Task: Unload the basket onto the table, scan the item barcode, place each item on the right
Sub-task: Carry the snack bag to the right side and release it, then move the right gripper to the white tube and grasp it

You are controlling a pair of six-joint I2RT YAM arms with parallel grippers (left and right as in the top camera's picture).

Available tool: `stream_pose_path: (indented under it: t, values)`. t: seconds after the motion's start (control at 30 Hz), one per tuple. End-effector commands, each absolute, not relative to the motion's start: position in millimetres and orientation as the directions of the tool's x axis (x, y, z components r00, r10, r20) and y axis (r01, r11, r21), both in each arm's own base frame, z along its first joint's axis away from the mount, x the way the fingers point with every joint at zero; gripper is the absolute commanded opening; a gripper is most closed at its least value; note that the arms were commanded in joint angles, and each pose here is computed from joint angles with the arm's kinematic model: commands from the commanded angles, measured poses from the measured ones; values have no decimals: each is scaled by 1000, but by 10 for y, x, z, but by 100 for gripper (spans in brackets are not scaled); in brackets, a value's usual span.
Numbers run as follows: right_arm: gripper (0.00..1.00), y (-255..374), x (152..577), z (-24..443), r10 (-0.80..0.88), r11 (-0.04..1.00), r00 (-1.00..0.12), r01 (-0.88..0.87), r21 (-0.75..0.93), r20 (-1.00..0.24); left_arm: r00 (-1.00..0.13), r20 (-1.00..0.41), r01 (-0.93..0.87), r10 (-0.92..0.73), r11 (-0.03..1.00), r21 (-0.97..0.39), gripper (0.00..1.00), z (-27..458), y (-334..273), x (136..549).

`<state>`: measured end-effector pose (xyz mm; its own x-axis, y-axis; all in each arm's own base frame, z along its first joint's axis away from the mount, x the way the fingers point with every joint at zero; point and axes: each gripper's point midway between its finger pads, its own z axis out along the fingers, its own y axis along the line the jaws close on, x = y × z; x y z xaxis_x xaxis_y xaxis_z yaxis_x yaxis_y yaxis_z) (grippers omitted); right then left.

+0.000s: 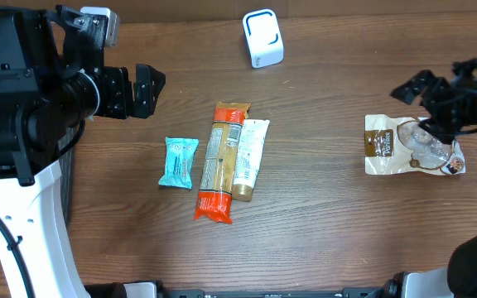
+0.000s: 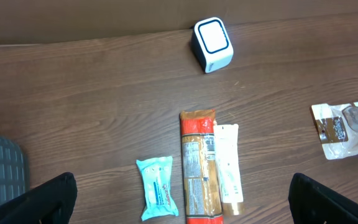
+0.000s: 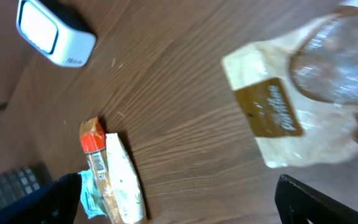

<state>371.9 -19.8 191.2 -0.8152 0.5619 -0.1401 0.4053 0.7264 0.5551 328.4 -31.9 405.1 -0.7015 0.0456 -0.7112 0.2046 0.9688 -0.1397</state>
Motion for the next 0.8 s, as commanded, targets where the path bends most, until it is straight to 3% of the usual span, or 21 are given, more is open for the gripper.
stream_pose_path:
  t: [0.0, 0.17, 0.4, 0.5, 0.63, 0.77]
  values:
    - [100, 106, 3728, 1883, 481, 765, -863, 325, 557, -156, -694, -717, 217, 63, 968, -126, 100, 4067, -322, 3293]
    - [96, 911, 3657, 1722, 287, 815, -944, 151, 559, -164, -694, -717, 217, 63, 968, -126, 100, 4067, -322, 3292]
    - [56, 2181, 3386, 1365, 90, 800, -984, -19, 600, -151, -694, -717, 217, 63, 968, -126, 100, 4067, -322, 3293]
    - [31, 2637, 3243, 1166, 63, 782, -992, -17, 623, -106, -694, -717, 217, 63, 968, -126, 100, 4067, -322, 3293]
    - [22, 3038, 3079, 939, 19, 776, -998, -23, 630, -60, -694, -717, 217, 63, 968, -126, 100, 4067, -322, 3293]
    - [20, 3278, 2897, 764, -36, 783, -999, -50, 620, -36, -694, -717, 217, 63, 968, -126, 100, 4067, -322, 3293]
